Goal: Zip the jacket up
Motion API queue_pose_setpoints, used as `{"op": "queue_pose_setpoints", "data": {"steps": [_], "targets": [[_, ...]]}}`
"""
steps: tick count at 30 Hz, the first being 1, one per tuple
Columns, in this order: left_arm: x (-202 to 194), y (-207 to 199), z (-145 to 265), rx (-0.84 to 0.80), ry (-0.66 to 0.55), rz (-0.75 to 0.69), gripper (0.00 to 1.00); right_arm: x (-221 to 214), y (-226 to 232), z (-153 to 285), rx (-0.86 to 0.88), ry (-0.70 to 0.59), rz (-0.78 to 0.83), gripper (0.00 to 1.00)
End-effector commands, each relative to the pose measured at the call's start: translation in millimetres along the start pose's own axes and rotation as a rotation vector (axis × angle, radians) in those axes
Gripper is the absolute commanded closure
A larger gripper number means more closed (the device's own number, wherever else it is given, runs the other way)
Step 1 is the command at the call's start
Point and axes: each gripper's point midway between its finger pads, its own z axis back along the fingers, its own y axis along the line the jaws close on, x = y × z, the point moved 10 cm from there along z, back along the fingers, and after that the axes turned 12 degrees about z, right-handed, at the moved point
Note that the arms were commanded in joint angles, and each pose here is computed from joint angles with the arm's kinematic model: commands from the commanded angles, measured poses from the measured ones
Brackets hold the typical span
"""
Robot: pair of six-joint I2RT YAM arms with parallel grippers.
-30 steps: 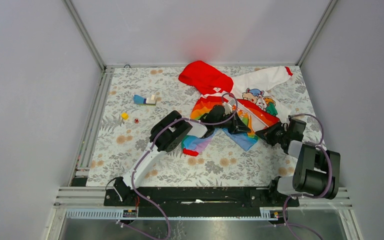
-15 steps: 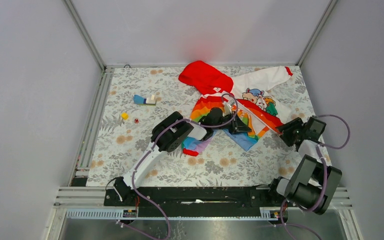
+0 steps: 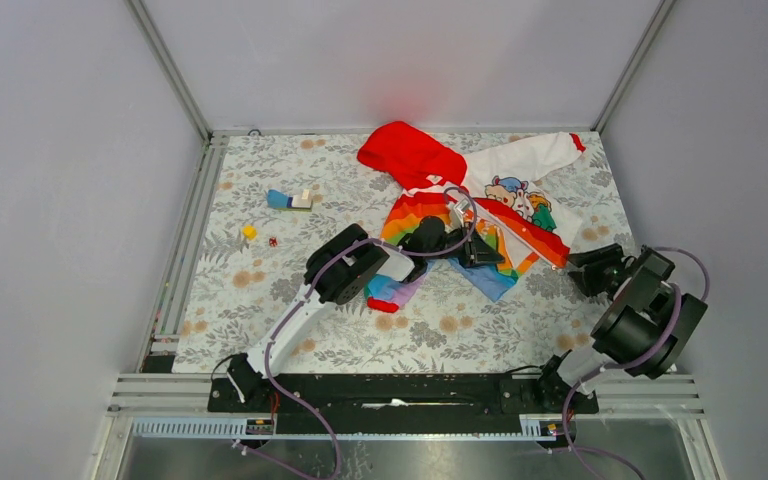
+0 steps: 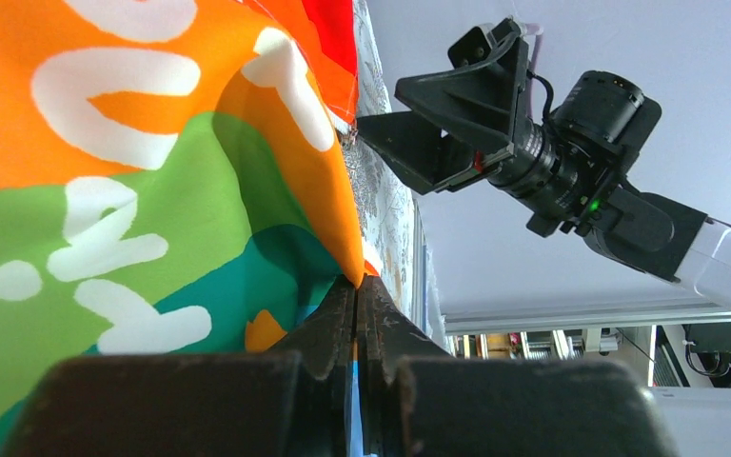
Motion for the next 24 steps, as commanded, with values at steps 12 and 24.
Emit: {"op": "queue_pose_setpoints", "data": {"steps": [12, 24], "targets": [[-5.3, 11.7, -5.4, 0.041, 0.031, -0.031, 1.00, 13.9, -4.5, -19.2, 0.085, 0.000, 0.029, 0.43], [-6.0, 10.7, -6.3, 0.037, 0.037, -0.030, 1.00, -2.4, -1.6, -16.5, 0.210, 0.038, -0.003, 0.48]]}}
